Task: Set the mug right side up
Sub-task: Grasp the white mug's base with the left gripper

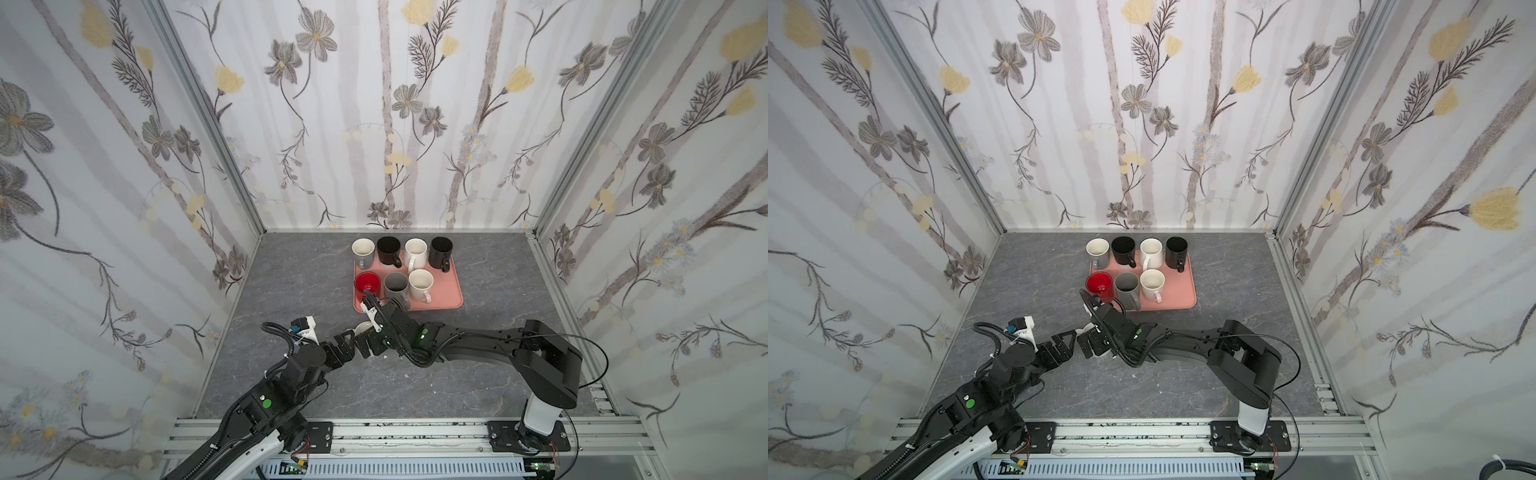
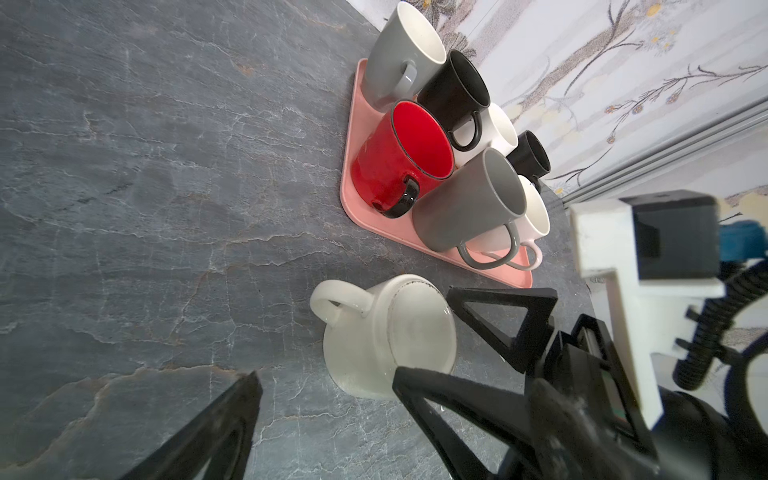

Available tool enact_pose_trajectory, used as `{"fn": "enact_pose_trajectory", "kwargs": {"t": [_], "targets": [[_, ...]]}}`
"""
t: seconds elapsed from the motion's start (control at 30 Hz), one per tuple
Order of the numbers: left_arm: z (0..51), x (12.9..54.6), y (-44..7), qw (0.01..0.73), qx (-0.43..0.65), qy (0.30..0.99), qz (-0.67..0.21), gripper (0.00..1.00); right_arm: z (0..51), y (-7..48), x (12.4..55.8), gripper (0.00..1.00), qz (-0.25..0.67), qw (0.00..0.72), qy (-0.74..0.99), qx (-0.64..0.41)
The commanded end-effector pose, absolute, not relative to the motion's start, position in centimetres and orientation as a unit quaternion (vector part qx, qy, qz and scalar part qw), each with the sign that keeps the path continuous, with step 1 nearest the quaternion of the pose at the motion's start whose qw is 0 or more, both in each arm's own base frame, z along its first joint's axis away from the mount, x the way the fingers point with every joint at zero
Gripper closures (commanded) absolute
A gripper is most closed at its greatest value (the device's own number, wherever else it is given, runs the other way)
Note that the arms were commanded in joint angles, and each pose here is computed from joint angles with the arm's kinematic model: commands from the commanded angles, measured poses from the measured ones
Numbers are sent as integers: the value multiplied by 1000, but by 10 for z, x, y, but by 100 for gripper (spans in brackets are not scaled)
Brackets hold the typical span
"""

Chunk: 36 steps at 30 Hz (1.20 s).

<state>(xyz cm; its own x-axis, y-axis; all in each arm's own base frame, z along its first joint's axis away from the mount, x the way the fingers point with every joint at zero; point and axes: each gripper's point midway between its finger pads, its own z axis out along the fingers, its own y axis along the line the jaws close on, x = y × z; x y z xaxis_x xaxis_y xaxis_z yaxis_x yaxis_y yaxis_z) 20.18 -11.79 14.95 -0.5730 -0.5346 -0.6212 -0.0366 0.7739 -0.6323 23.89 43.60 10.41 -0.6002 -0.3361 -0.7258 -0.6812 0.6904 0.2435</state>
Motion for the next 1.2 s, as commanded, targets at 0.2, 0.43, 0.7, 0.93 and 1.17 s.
{"fn": "enact_pose_trajectory", "kwargs": {"t": [0.2, 0.43, 0.7, 0.93, 1.17], "targets": [[144, 201, -114, 429, -176, 840, -281, 0, 83, 433, 250, 3, 200, 334, 865, -318], [144, 202, -121, 426, -159, 843, -287, 0, 75, 423, 238, 18, 202, 327, 852, -355], [141, 206, -135, 415, -133, 852, -290, 0, 69, 398, 229, 28, 203, 318, 850, -368], [132, 206, -162, 390, -73, 865, -308, 0, 71, 365, 206, 29, 211, 307, 844, -387], [119, 213, -175, 372, -46, 881, -290, 3, 65, 336, 195, 5, 210, 302, 861, -353]]}}
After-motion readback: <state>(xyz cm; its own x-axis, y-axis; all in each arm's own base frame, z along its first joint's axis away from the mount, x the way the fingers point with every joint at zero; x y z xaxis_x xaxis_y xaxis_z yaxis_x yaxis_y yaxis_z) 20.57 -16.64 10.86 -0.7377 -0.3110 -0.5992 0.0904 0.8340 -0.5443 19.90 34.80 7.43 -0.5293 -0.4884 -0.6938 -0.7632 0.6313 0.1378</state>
